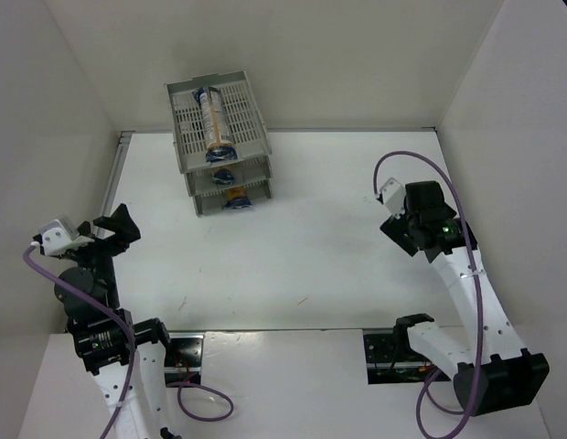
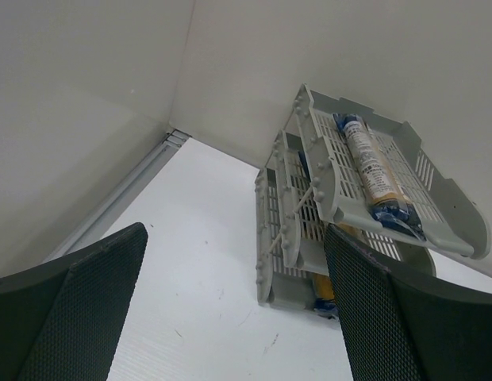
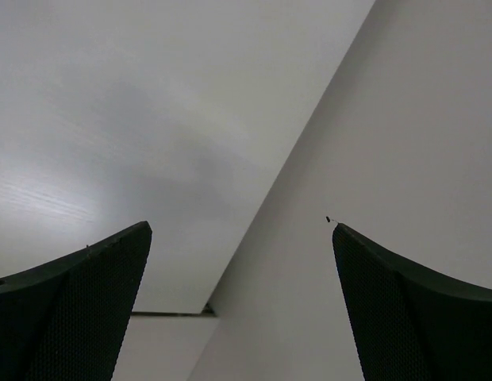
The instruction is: Place and organize the pasta boxes and bags onto the shelf
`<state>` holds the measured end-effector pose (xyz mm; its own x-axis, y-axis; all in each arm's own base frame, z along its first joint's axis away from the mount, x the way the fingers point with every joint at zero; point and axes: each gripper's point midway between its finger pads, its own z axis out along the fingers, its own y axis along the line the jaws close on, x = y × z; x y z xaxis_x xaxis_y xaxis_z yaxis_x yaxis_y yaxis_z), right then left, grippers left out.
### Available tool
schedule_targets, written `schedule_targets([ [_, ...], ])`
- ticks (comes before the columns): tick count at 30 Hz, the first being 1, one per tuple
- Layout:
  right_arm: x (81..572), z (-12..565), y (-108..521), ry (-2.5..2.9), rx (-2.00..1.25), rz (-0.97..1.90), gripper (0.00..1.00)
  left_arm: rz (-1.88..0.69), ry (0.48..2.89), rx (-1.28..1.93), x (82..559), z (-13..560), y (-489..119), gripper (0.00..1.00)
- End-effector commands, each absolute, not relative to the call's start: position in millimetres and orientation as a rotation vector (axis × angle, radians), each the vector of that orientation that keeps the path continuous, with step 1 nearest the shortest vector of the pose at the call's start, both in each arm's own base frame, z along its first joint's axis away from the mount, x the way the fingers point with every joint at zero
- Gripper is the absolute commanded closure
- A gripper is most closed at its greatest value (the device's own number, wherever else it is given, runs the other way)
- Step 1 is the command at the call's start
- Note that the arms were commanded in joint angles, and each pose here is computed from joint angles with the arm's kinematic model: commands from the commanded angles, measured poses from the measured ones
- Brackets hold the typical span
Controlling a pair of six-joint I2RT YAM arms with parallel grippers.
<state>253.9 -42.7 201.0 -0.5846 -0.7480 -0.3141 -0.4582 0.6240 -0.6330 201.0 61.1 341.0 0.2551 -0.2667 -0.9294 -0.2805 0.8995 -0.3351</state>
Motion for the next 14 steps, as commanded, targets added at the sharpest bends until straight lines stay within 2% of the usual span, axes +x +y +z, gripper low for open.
schedule_targets([
  [1,208.8,167.9,-43.4,2.480,-0.896,-0.526,0.00,-0.024,1.283,-0.462,197.9,355.8,53.9,0.01],
  [5,190.6,159.5,-48.6,2.493,-0.863,-0.546,0.00,-0.053,1.299,-0.451,199.3,353.2,48.6,0.01],
  [14,190.9,176.9,-45.2,2.383,-0.793,-0.534,0.00,-0.078,1.294,-0.442,197.2,358.6,43.3,0.01],
])
